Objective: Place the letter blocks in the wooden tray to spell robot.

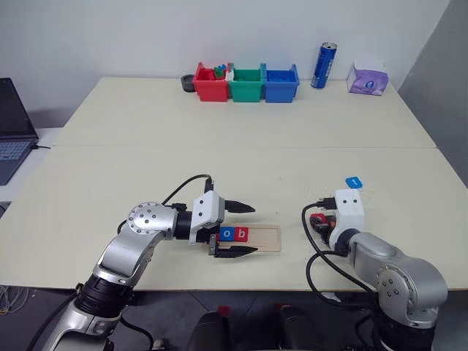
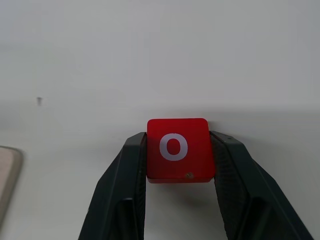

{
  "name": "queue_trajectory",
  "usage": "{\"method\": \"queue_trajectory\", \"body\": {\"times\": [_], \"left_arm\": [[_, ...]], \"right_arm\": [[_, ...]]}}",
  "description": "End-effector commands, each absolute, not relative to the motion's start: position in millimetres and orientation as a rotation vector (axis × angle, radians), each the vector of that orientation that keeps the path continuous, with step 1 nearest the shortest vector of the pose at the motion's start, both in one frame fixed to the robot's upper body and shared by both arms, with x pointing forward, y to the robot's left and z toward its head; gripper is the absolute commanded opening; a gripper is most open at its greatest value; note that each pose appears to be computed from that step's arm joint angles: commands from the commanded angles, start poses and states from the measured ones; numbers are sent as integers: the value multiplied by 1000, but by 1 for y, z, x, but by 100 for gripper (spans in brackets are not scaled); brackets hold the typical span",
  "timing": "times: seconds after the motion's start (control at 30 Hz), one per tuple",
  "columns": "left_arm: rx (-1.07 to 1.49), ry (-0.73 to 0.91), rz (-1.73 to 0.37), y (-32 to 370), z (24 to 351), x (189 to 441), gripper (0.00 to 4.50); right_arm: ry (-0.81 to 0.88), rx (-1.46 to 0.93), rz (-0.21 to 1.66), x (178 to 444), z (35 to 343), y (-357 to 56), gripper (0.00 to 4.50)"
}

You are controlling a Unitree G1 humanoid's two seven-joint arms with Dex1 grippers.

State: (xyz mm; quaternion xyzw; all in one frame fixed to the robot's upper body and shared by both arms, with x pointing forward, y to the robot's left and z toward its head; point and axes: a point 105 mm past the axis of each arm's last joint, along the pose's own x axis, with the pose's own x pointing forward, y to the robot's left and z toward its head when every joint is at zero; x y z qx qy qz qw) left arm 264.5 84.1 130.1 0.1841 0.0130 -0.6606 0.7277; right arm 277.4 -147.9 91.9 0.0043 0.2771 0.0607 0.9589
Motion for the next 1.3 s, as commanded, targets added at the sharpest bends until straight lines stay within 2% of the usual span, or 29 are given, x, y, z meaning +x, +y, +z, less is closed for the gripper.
{"method": "queue_trajectory", "body": {"times": [0.03, 0.3, 0.57, 0.6, 0.83, 0.97, 1.13, 1.3], "left_arm": [[408, -31, -1437, 78, 139, 263, 450], [391, -44, -1443, 71, 139, 260, 450], [391, -51, -1439, 69, 139, 262, 450], [391, -51, -1440, 69, 139, 262, 450], [391, -50, -1443, 70, 139, 265, 450], [387, -55, -1458, 70, 141, 267, 450], [371, -64, -1488, 69, 142, 266, 450], [377, -85, -1493, 62, 145, 271, 450]], "right_arm": [[549, 3, 138, 274, 97, -144, 146], [577, 14, 201, 271, 93, -133, 146], [557, 69, 273, 270, 100, -124, 429], [546, 74, 286, 270, 103, -124, 440], [393, -107, 392, 280, 138, -155, 440], [294, -233, 636, 274, 160, -162, 440], [250, -316, 894, 257, 147, -163, 440], [230, -318, 967, 258, 126, -168, 440]]}}
